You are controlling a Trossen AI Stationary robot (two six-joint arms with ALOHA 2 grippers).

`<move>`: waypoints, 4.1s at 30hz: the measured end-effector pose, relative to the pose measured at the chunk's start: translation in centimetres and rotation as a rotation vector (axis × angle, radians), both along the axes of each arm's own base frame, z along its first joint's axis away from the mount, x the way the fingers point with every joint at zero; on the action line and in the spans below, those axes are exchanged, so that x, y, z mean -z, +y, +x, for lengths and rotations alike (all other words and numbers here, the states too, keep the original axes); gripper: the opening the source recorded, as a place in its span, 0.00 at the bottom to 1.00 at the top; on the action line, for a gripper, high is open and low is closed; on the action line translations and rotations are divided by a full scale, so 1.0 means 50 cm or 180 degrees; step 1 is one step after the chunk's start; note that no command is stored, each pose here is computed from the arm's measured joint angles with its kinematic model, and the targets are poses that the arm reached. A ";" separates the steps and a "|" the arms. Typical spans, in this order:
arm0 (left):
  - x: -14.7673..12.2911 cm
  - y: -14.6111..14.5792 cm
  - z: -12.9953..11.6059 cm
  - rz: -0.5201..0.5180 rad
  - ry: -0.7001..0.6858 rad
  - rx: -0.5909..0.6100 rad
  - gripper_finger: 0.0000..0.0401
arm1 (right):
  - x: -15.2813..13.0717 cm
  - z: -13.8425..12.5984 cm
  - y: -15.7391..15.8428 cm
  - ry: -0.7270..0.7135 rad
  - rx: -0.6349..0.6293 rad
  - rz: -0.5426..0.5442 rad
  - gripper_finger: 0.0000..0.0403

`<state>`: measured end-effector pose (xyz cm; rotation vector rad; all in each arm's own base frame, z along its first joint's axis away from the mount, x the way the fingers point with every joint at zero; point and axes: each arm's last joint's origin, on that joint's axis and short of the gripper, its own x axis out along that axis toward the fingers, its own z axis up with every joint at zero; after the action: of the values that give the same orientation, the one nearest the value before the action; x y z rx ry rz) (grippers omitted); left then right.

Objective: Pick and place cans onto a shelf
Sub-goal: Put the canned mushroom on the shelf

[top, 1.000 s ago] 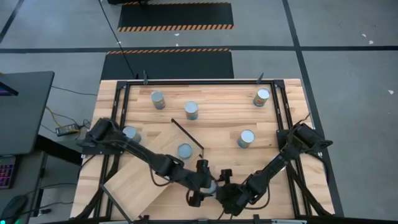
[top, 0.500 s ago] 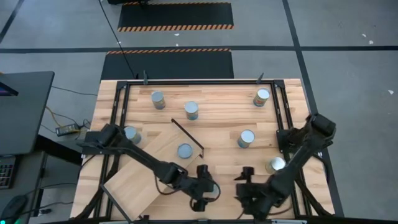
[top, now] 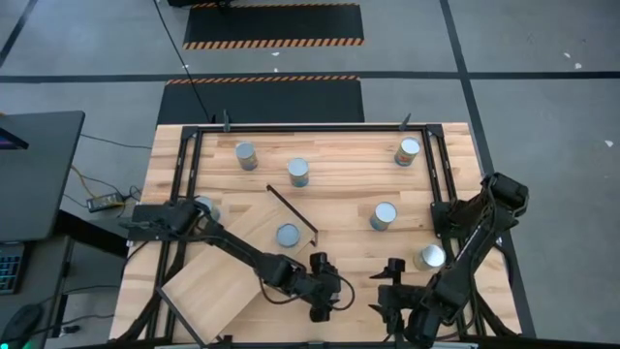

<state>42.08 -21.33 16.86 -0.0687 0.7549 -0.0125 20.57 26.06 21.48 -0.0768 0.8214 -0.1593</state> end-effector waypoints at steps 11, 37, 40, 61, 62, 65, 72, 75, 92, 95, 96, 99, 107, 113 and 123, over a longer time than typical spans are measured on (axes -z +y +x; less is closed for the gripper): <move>0.025 -0.027 -0.013 0.0232 0.0034 0.0004 0.78 | -0.002 0.004 -0.001 -0.0030 0.0004 -0.0001 0.86; 0.041 -0.035 -0.005 -0.0066 0.0097 0.0115 0.79 | -0.002 0.004 -0.001 -0.0020 -0.0015 -0.0009 0.86; 0.039 -0.033 -0.003 -0.0098 0.0070 0.0055 0.79 | -0.002 0.004 -0.001 -0.0020 -0.0015 -0.0008 0.86; -0.076 -0.018 -0.014 -0.0234 -0.0190 0.0555 0.78 | -0.002 0.007 -0.004 -0.0033 0.0003 -0.0019 0.86; -0.071 -0.016 -0.015 -0.0158 -0.0150 0.0604 0.78 | -0.002 0.007 -0.004 -0.0032 0.0002 -0.0020 0.86; -0.035 -0.018 -0.014 -0.0042 0.0041 0.0654 0.78 | -0.002 0.007 -0.004 -0.0033 0.0002 -0.0020 0.86; -0.004 -0.011 -0.020 -0.0190 0.0355 0.0228 0.78 | -0.003 0.008 -0.003 -0.0046 -0.0001 -0.0005 0.86; -0.009 -0.017 -0.016 -0.0226 0.0243 0.0245 0.78 | -0.003 0.009 -0.003 -0.0046 -0.0022 -0.0023 0.86; -0.015 -0.032 -0.018 -0.0133 0.0099 0.0410 0.58 | -0.003 0.010 -0.003 -0.0054 -0.0031 -0.0024 0.86; -0.023 -0.027 -0.014 -0.0193 0.0031 0.0352 0.69 | -0.003 0.010 -0.003 -0.0054 -0.0031 -0.0024 0.86; -0.024 -0.025 -0.012 -0.0191 0.0020 0.0338 0.72 | -0.003 0.010 -0.003 -0.0054 -0.0031 -0.0024 0.86; -0.022 -0.020 -0.013 -0.0171 0.0078 0.0336 0.82 | -0.003 0.010 -0.002 -0.0060 -0.0032 -0.0014 0.86; -0.021 -0.037 -0.033 -0.0006 0.0177 0.0359 0.88 | -0.004 0.011 -0.001 -0.0076 -0.0007 0.0023 0.86; -0.018 -0.056 -0.046 0.0110 0.0151 0.0354 0.88 | -0.004 0.012 -0.001 -0.0087 -0.0010 0.0034 0.86; 0.015 -0.044 -0.053 0.0118 0.0158 0.0163 0.88 | -0.004 0.012 -0.001 -0.0087 -0.0014 0.0032 0.86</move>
<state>39.42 -23.51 16.12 -0.0143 0.8060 -0.0456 21.15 26.03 21.69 -0.0669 0.7946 -0.1517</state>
